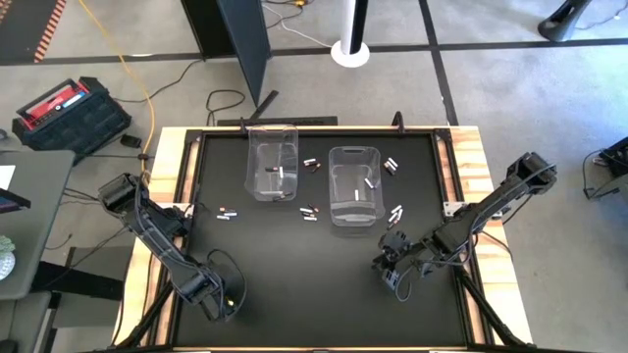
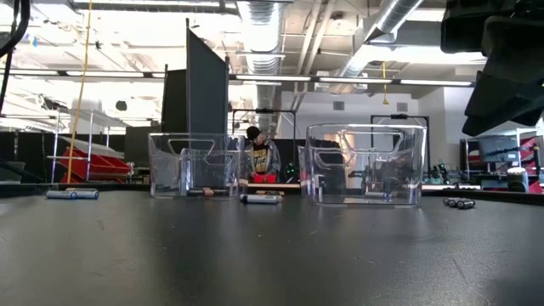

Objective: Sort batteries
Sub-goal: Put the black battery into the left transparent bin

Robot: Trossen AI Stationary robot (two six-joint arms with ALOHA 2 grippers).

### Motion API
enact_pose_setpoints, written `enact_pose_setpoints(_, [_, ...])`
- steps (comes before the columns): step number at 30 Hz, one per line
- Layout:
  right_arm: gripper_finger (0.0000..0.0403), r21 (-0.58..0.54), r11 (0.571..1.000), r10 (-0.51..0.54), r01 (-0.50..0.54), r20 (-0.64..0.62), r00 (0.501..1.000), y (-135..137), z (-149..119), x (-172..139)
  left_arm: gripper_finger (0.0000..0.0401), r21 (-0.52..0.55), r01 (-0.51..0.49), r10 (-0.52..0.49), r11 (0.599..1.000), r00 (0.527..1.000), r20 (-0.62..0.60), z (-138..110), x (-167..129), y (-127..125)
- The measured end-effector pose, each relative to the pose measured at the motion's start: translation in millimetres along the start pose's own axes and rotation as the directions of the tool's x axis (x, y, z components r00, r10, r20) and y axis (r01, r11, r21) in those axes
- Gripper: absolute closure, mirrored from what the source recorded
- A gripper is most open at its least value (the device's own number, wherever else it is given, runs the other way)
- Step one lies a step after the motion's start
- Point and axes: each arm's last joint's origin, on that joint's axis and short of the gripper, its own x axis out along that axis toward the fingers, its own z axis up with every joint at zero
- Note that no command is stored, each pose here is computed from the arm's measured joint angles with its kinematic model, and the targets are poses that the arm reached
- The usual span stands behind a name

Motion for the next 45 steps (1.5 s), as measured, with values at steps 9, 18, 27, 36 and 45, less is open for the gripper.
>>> enact_pose_setpoints(9, [0.0276, 0.0, 1.0, -0.001, 0.001, 0.0, 1.0, 0, 0, 0, 0.0303, -0.001, 0.011, -0.011, 1.0, 0.998, 0.055, 2, 0, 0])
enact_pose_setpoints(18, [0.0276, -0.006, 1.0, -0.001, 0.001, 0.0, 1.0, 0, 0, 0, 0.0309, -0.008, 0.015, -0.015, 1.0, 0.997, 0.071, 2, 0, 0])
enact_pose_setpoints(27, [0.0276, -0.026, 1.0, -0.002, 0.002, 0.0, 1.0, 0, 0, 0, 0.0367, -0.04, 0.032, -0.028, 0.999, 0.996, 0.086, 2, 0, -2])
enact_pose_setpoints(36, [0.0276, -0.036, 0.999, -0.002, 0.002, 0.0, 1.0, 0, 0, 0, 0.037, -0.078, 0.071, -0.063, 0.994, 0.992, 0.105, 2, 0, -4])
enact_pose_setpoints(45, [0.0276, -0.039, 0.999, -0.002, 0.002, 0.0, 1.0, 0, 0, 0, 0.037, -0.156, 0.148, -0.124, 0.977, 0.98, 0.157, 11, -2, -11])
